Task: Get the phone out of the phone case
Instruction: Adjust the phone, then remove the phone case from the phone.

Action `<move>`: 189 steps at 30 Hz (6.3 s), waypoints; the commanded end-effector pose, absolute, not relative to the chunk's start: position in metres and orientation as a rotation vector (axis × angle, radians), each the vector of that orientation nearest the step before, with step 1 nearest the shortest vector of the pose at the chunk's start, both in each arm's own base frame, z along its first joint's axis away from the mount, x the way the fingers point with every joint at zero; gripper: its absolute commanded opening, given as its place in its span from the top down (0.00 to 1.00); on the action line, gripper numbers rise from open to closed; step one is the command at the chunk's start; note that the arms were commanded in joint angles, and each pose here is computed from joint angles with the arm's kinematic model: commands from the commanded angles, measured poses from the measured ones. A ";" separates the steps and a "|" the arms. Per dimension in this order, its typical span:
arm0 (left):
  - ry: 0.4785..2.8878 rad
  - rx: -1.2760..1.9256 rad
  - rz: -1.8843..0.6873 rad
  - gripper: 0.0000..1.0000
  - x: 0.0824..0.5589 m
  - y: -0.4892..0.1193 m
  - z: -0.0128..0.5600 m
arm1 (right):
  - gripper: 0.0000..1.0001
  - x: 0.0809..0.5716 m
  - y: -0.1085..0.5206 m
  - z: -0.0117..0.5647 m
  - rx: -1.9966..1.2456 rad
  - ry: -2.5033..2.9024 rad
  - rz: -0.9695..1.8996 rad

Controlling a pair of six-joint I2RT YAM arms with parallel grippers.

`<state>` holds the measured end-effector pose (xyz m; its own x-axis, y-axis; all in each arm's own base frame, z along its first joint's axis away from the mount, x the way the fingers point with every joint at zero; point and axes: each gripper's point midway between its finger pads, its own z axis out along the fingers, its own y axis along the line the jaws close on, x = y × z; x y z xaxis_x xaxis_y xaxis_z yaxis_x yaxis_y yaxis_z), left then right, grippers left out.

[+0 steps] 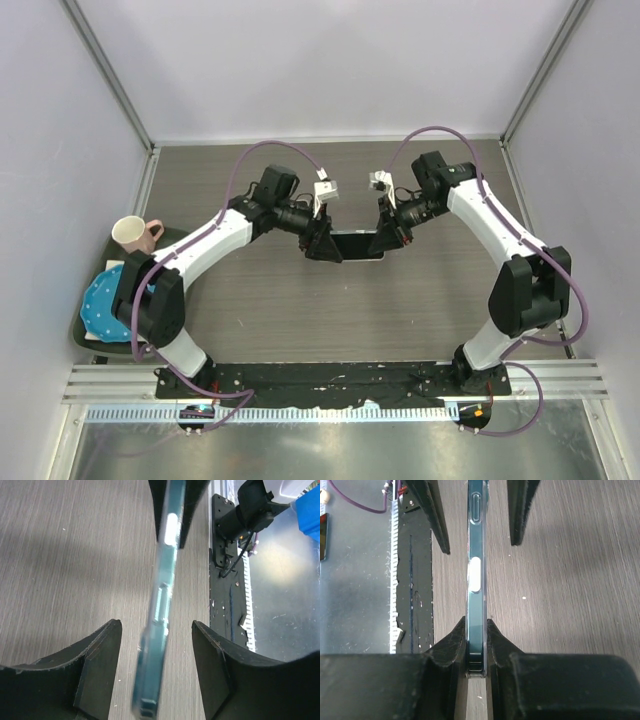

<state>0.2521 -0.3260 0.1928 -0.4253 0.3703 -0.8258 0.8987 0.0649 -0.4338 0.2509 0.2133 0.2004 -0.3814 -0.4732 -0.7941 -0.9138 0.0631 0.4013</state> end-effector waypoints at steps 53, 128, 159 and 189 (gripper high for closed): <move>1.757 1.463 -1.550 0.56 0.208 -0.334 0.195 | 0.99 0.269 0.209 0.195 -1.420 1.934 1.251; 1.656 1.364 -1.310 1.00 0.217 -0.318 0.256 | 0.14 0.255 0.166 0.328 -0.973 1.554 1.463; 1.596 1.324 -1.266 1.00 0.210 -0.311 0.263 | 0.00 0.346 0.056 0.354 -0.199 1.628 0.349; 1.538 1.351 -1.465 1.00 0.191 -0.317 0.264 | 0.50 0.252 0.208 0.330 -0.824 1.505 1.139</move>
